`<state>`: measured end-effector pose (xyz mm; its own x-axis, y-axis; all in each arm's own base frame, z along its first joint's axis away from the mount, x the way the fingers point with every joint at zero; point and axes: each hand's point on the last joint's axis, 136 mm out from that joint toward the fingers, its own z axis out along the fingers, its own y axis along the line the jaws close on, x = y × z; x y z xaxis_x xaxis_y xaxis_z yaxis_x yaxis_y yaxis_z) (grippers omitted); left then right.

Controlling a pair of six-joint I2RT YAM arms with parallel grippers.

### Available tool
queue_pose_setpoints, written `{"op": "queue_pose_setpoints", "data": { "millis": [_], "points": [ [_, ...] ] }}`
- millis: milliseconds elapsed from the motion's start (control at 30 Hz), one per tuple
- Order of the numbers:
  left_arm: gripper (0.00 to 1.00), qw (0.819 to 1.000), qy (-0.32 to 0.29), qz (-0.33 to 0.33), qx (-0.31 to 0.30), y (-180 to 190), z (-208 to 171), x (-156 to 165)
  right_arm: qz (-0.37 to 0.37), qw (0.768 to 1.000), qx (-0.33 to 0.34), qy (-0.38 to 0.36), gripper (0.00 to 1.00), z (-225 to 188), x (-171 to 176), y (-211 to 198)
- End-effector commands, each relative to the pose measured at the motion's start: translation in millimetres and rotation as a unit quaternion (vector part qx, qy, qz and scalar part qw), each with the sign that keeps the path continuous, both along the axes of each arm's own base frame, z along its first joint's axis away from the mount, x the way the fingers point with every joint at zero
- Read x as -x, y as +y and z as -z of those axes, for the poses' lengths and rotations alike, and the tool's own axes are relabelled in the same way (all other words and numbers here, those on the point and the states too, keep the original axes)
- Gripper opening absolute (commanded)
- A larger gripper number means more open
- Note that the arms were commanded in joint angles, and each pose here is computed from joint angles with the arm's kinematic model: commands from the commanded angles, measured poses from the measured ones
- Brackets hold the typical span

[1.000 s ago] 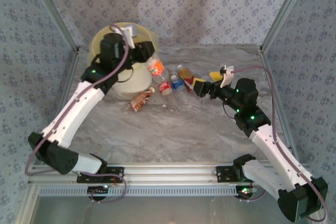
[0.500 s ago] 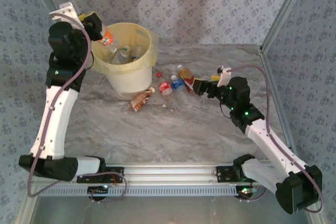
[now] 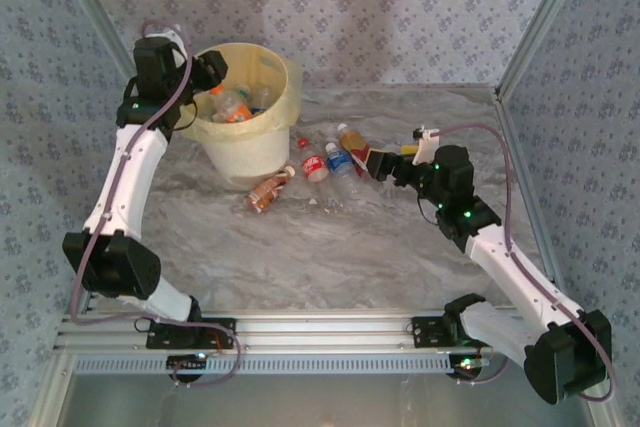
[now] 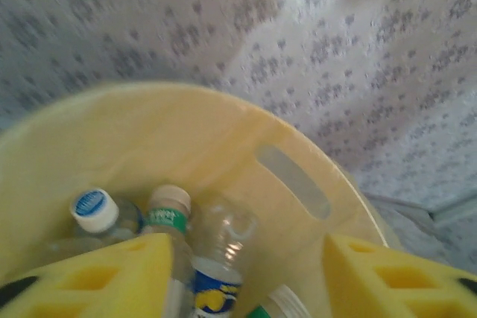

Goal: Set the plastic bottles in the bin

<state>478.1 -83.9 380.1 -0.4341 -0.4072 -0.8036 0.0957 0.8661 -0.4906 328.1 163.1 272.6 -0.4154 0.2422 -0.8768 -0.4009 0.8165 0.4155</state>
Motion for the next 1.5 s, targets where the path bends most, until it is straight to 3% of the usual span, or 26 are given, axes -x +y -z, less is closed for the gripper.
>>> {"op": "queue_pose_setpoints", "data": {
  "millis": [0, 133, 333, 567, 933, 1300, 1467],
  "points": [
    [0.70, 0.998, 0.012, 0.055, 0.042, -20, -13, 4, 0.007, 1.000, -0.005, 0.001, 1.00, -5, -4, -2],
    [0.86, 0.996, -0.022, 0.071, 0.040, -24, -40, 24, 0.032, 0.998, 0.015, 0.044, 1.00, 22, -10, -9],
    [0.98, 0.985, -0.067, 0.156, 0.038, -61, -68, 69, 0.057, 0.985, 0.079, 0.140, 1.00, 73, -23, -21],
    [0.98, 0.972, -0.092, 0.218, 0.006, -96, -63, 115, 0.024, 0.962, 0.141, 0.232, 0.99, 117, -37, -19],
    [0.98, 0.983, -0.099, 0.152, -0.014, -62, -35, 156, -0.025, 0.927, 0.217, 0.305, 0.83, 156, -79, -4],
    [0.98, 0.989, -0.087, 0.117, -0.041, -45, -24, 163, -0.049, 0.904, 0.242, 0.349, 0.85, 198, -113, 12],
    [0.98, 0.989, -0.080, 0.114, -0.044, -45, -20, 159, -0.016, 0.891, 0.258, 0.373, 0.82, 214, -117, 4]
  ]
}}
